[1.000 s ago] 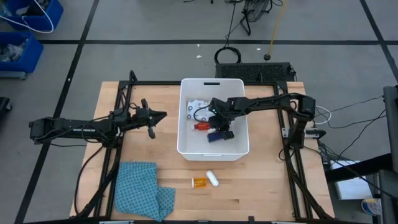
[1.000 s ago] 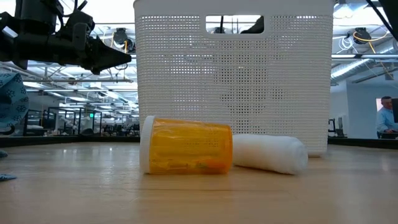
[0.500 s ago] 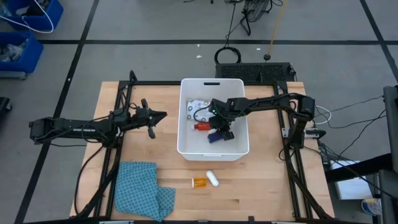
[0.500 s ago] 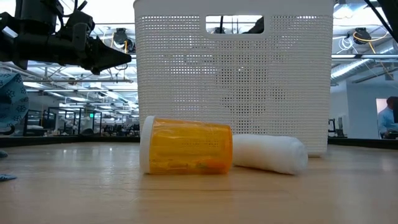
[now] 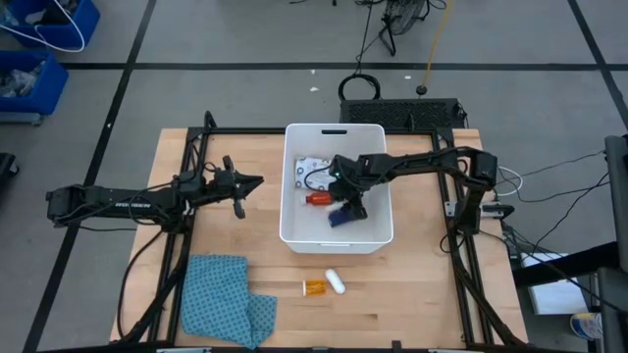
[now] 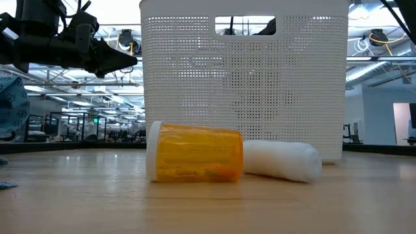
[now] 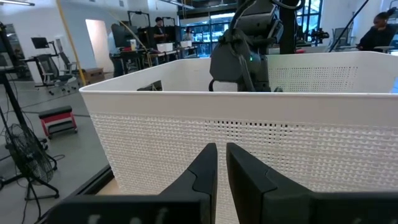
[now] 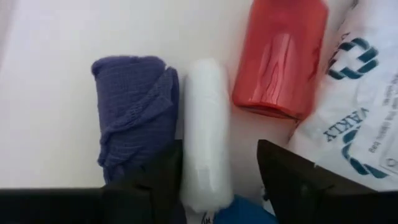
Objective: Pick & place medical supplies in basket/bin
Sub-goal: Put the left white rolled gauze into the white bin, then put the orange pill bottle into the white bin
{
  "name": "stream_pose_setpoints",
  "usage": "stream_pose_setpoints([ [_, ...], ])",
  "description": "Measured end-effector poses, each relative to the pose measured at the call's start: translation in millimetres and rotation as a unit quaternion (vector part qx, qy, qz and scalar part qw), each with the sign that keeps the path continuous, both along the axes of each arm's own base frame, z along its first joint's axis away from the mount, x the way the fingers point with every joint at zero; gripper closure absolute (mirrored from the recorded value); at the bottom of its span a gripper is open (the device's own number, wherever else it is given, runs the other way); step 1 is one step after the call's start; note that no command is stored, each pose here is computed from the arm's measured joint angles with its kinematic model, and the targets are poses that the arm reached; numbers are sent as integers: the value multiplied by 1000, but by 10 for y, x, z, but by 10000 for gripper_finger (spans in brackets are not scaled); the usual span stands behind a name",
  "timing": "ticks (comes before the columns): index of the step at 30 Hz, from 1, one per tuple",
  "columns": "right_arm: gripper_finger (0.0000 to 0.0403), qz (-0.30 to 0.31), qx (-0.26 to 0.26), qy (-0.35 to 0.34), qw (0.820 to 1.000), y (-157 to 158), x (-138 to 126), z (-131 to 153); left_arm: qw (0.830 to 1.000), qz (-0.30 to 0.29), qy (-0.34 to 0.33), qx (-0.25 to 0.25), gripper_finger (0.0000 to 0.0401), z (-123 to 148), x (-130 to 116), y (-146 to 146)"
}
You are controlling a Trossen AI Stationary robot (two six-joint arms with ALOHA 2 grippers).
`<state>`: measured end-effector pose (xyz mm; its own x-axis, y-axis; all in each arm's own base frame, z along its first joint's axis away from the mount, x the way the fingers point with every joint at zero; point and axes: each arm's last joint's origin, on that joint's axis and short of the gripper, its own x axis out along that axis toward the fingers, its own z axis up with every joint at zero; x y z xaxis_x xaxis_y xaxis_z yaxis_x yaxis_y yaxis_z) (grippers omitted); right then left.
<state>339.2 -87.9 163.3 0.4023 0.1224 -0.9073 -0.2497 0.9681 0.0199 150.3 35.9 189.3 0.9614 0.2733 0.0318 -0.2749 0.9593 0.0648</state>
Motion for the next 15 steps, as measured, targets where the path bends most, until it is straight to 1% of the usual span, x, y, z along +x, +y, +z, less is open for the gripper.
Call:
stream_pose_setpoints([
  [4,190,0,-4,-22,1000,12,-2,102,1000,-1,0,0,361,0,0,0],
  [8,186,5,-12,-48,999,45,-27,261,1000,0,3,-1,361,-7,0,0],
  [13,193,-7,-67,-86,994,99,-109,572,1000,0,4,-1,361,-8,0,0],
  [15,205,-5,-70,-108,992,127,-160,713,1000,0,4,-1,361,-8,0,0],
])
